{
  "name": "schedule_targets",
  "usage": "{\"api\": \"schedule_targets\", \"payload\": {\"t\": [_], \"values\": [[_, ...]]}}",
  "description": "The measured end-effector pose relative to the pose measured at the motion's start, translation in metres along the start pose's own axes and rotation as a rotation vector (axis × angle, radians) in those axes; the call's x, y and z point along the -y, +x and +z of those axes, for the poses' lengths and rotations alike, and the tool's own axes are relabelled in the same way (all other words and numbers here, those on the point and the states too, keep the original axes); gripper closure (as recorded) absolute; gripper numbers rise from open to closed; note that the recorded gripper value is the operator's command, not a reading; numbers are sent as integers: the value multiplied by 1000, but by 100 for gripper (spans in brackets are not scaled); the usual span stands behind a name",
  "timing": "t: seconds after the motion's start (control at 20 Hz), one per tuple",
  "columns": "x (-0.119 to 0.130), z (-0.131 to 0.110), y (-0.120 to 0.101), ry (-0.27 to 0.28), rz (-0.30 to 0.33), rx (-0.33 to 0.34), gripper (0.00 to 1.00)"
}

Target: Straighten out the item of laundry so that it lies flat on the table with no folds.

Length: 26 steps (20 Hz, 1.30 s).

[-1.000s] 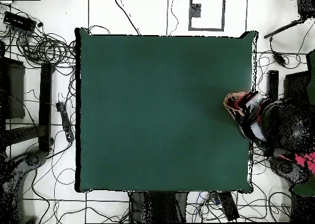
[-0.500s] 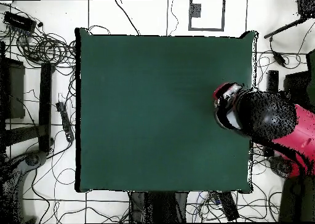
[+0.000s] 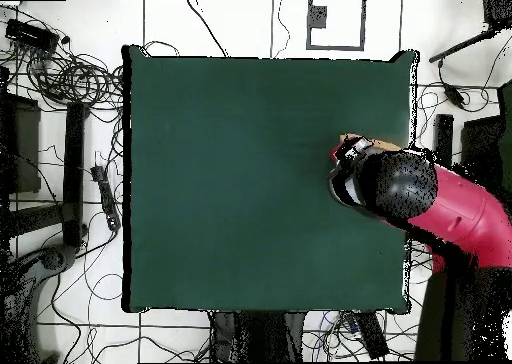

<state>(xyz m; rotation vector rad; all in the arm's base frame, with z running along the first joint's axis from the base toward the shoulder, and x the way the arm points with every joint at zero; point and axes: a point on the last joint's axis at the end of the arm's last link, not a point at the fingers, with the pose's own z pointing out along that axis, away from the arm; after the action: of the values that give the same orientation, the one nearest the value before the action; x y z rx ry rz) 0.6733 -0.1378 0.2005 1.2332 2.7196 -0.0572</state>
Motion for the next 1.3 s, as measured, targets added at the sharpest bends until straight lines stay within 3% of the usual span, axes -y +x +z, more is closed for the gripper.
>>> {"api": "schedule_targets", "payload": {"t": [0.15,0.2,0.35,0.7,1.05,1.3], "values": [[0,13,1,-18,62,26,100],[3,23,1,-34,117,39,100],[9,37,2,-48,195,50,100],[24,63,16,-53,327,47,100],[36,68,32,-22,366,38,100],[31,65,40,-12,374,42,100]]}}
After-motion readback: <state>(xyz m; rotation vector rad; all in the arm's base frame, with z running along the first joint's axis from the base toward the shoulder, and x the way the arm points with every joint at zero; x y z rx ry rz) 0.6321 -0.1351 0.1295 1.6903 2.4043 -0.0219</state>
